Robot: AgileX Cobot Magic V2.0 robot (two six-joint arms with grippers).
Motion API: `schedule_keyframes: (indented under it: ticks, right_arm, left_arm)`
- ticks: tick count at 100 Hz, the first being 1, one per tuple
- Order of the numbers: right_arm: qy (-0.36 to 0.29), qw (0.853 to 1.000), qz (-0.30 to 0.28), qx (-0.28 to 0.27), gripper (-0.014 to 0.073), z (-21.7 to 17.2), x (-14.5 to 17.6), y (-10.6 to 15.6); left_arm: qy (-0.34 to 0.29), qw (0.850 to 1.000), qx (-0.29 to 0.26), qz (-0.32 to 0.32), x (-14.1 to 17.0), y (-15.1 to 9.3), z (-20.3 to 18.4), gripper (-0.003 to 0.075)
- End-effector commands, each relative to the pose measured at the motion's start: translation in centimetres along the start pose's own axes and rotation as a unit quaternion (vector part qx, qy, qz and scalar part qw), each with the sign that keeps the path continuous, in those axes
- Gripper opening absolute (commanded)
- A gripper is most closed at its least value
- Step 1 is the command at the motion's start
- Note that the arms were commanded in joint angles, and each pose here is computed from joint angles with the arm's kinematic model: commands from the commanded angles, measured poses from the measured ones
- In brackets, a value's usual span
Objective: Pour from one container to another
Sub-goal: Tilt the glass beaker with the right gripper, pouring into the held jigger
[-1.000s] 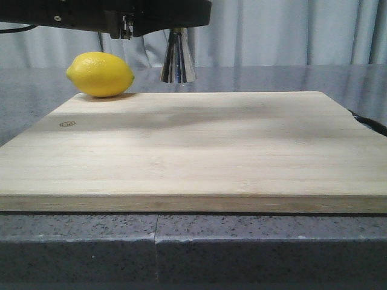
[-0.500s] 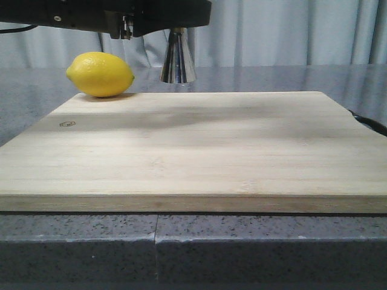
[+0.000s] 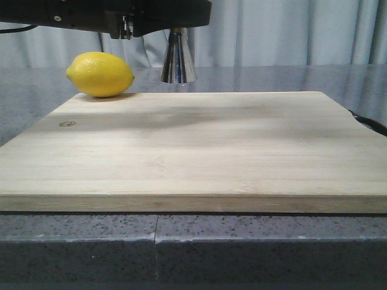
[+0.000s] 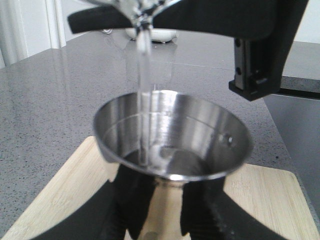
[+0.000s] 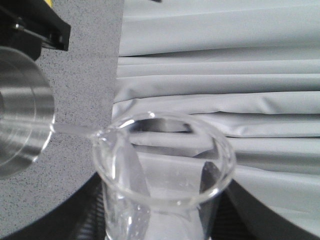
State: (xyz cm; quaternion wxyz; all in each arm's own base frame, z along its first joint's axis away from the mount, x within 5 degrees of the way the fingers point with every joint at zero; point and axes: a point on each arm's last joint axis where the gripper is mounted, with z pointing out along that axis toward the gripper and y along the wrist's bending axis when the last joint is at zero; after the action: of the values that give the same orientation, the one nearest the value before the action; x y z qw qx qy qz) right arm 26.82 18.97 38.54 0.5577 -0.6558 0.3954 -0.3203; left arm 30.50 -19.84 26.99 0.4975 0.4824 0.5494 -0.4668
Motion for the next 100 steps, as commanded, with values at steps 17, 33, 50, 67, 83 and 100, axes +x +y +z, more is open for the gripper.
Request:
schedule_keyframes:
  ticks: [17,33,50,67,83,100]
  right_arm:
    - [-0.007,0.999,-0.028,0.041,0.0288,-1.19,-0.03,-2.24]
    - [-0.007,0.999,-0.033,0.042,0.0288,-1.19,-0.02,-2.25]
    - [-0.007,0.999,-0.033,0.042,0.0288,-1.19,-0.02,-2.25]
    - [-0.007,0.999,-0.033,0.042,0.0288,-1.19,-0.02,-2.25]
    - [-0.006,0.999,-0.034,0.042,0.0288,-1.20,-0.02,-2.25]
    - [-0.007,0.999,-0.021,0.042,0.0288,-1.19,-0.02,-2.24]
  left_arm:
    - [-0.078,0.997,0.024,0.017,-3.68,-1.13,-0.27,0.0220]
    - [-0.078,0.997,0.024,0.017,-3.68,-1.13,-0.27,0.0220]
    - [-0.078,0.997,0.024,0.017,-3.68,-1.13,-0.27,0.0220]
    - [-0.078,0.997,0.024,0.017,-3.68,-1.13,-0.27,0.0220]
    - [-0.078,0.997,0.024,0.017,-3.68,-1.13,-0.27,0.0220]
    - [-0.078,0.997,0.024,0.017,-3.68,-1.13,-0.27,0.0220]
